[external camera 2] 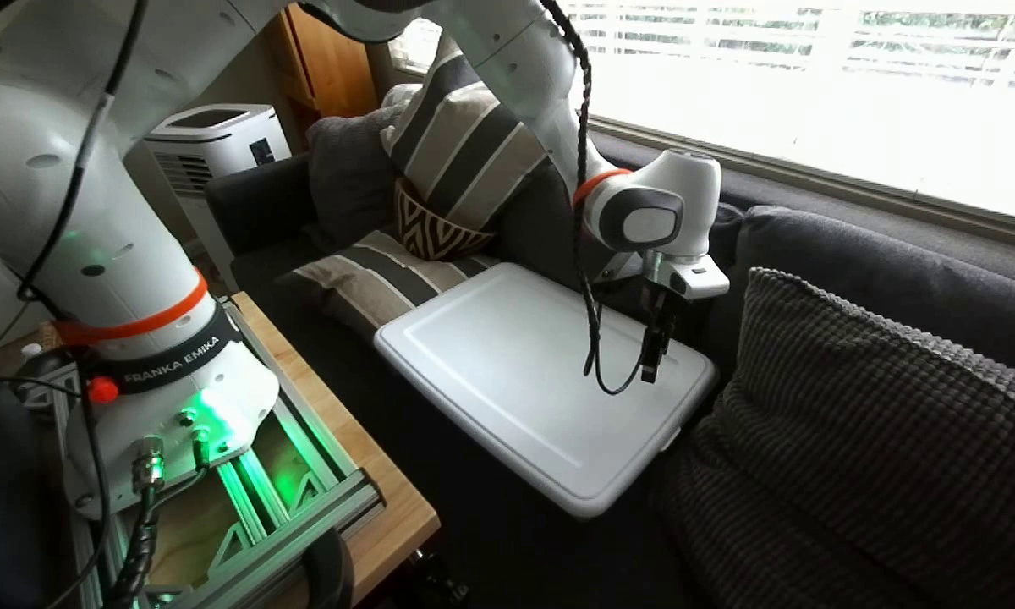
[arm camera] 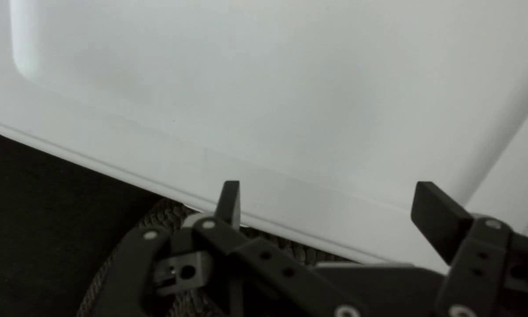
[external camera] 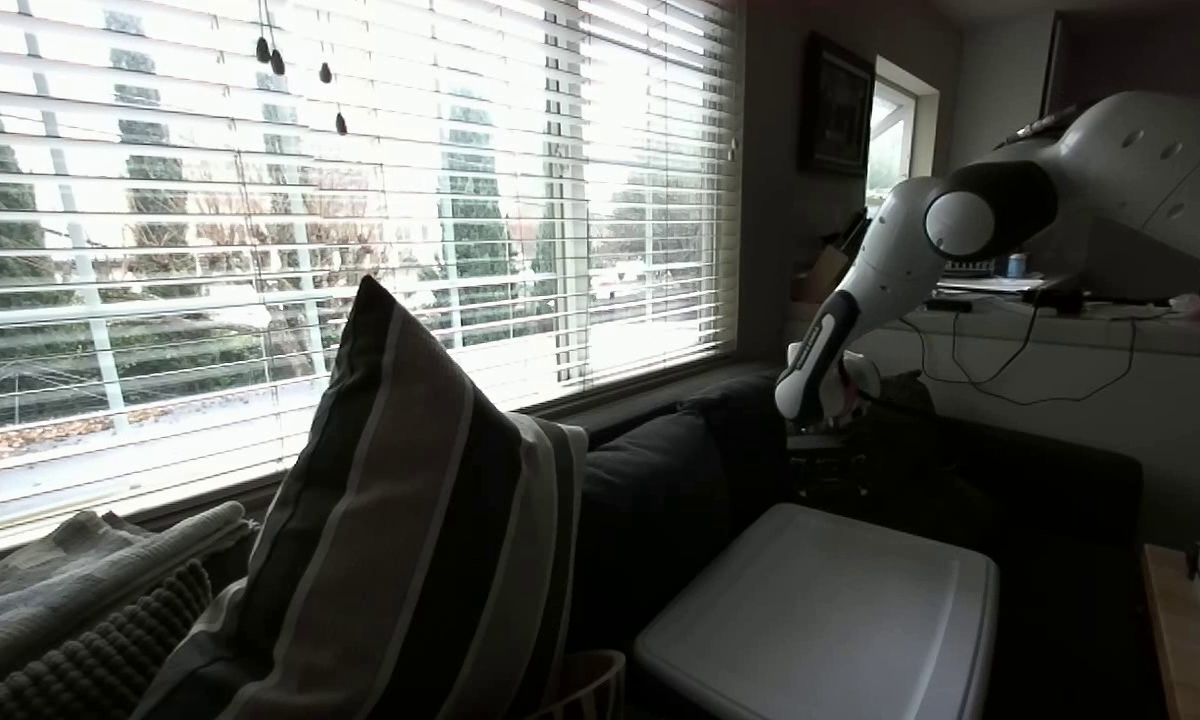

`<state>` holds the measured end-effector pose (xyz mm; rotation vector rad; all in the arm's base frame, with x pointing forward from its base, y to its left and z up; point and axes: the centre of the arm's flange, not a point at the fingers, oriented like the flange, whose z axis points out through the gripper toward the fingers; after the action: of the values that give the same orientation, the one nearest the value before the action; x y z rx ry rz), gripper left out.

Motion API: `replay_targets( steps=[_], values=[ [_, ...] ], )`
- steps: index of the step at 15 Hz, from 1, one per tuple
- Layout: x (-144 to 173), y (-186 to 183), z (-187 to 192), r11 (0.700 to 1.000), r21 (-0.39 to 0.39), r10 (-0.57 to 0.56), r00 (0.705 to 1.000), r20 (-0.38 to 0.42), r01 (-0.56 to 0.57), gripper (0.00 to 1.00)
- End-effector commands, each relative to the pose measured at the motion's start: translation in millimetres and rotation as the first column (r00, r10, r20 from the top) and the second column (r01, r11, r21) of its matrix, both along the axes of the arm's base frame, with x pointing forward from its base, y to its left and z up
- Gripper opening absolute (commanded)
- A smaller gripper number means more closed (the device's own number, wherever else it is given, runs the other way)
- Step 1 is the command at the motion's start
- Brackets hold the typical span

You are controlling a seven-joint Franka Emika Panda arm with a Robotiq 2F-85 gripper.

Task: Close the bowl with the lid

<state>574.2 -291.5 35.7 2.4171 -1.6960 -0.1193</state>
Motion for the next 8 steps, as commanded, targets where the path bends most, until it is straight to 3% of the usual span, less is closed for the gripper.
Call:
replay_targets(
  steps=[1, 8],
  values=[
    [17.8, -16.4, -29.4, 0.999, -0.028, 0.029, 1.000, -0.010, -0.029, 1.00],
    [38.2, -19.6, -56.1, 0.998, -0.014, 0.057, 0.998, 0.042, -0.056, 1.00]
  ],
)
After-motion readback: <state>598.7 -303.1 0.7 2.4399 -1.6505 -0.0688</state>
